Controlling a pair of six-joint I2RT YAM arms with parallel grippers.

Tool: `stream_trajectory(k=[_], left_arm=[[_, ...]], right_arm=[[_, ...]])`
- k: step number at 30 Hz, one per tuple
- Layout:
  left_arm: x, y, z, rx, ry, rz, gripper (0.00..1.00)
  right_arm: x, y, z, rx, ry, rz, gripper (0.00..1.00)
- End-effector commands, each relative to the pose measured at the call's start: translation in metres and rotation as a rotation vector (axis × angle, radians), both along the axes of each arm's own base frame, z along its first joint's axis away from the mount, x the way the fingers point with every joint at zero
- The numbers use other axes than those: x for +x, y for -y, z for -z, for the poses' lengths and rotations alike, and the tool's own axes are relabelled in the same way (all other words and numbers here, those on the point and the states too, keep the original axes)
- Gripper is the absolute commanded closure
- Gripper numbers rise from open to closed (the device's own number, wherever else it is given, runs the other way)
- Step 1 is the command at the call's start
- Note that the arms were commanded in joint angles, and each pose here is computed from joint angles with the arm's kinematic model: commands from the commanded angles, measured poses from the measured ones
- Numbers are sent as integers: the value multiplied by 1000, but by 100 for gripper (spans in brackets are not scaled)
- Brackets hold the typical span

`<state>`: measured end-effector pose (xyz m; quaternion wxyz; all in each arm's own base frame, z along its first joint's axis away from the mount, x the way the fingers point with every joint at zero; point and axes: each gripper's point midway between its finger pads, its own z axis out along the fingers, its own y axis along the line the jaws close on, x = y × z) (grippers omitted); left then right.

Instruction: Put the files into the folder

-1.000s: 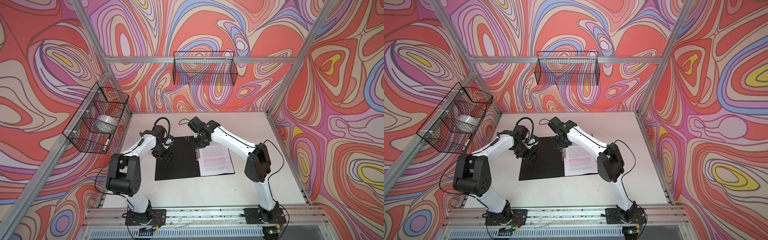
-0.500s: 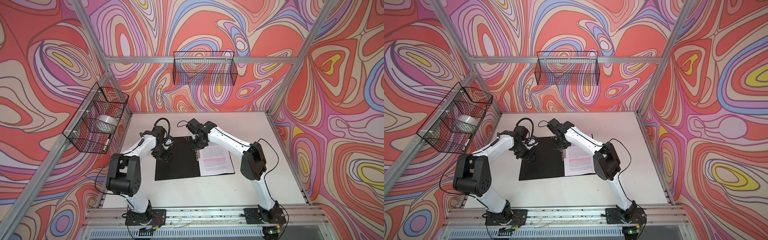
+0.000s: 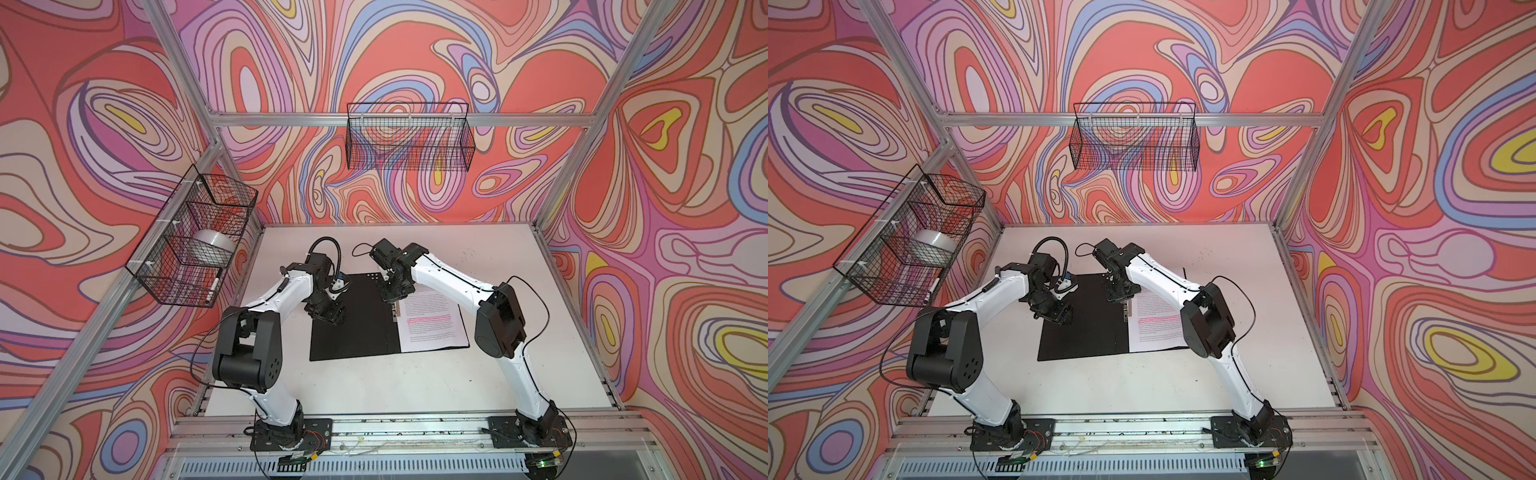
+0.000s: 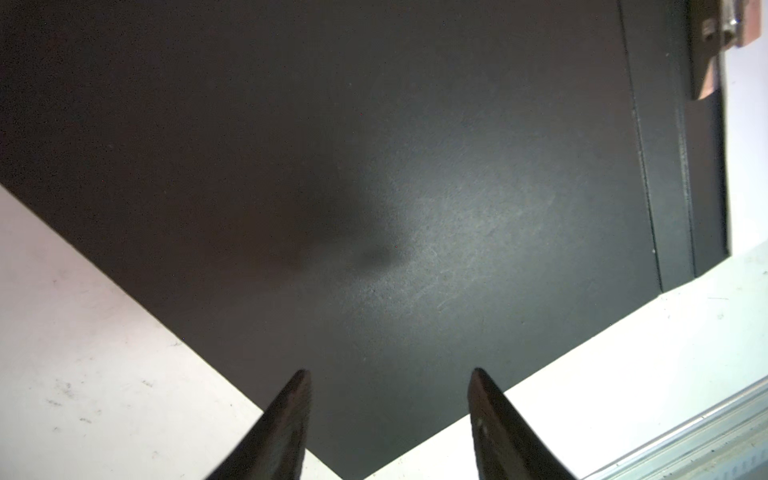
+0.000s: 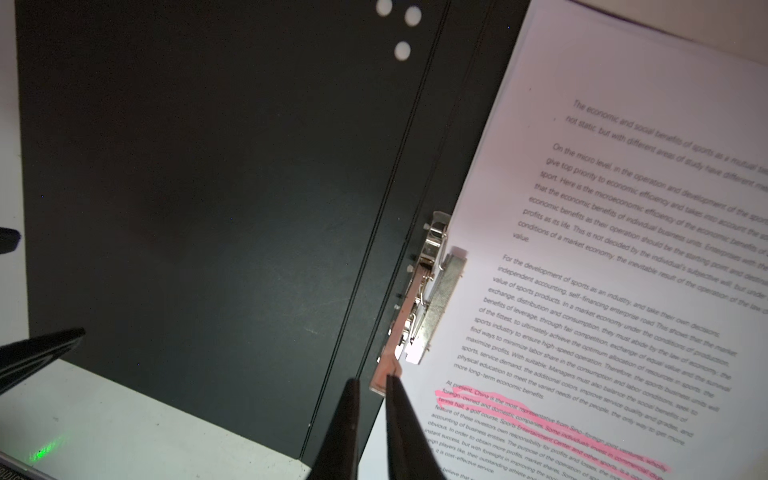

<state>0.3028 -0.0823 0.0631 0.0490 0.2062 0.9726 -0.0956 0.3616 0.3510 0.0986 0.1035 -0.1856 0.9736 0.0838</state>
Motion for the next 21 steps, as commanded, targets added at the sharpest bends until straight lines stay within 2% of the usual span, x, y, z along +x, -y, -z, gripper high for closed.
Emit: stream_trajectory(k=[1,21], left_arm=[[-5,4,6,-11,-25,19,40],[-4,6,9,-18,-34,23,41]], right_arm=[[0,1,5,-42,-1,-16,86],[-14,7,10,-63,-61,-33,87]])
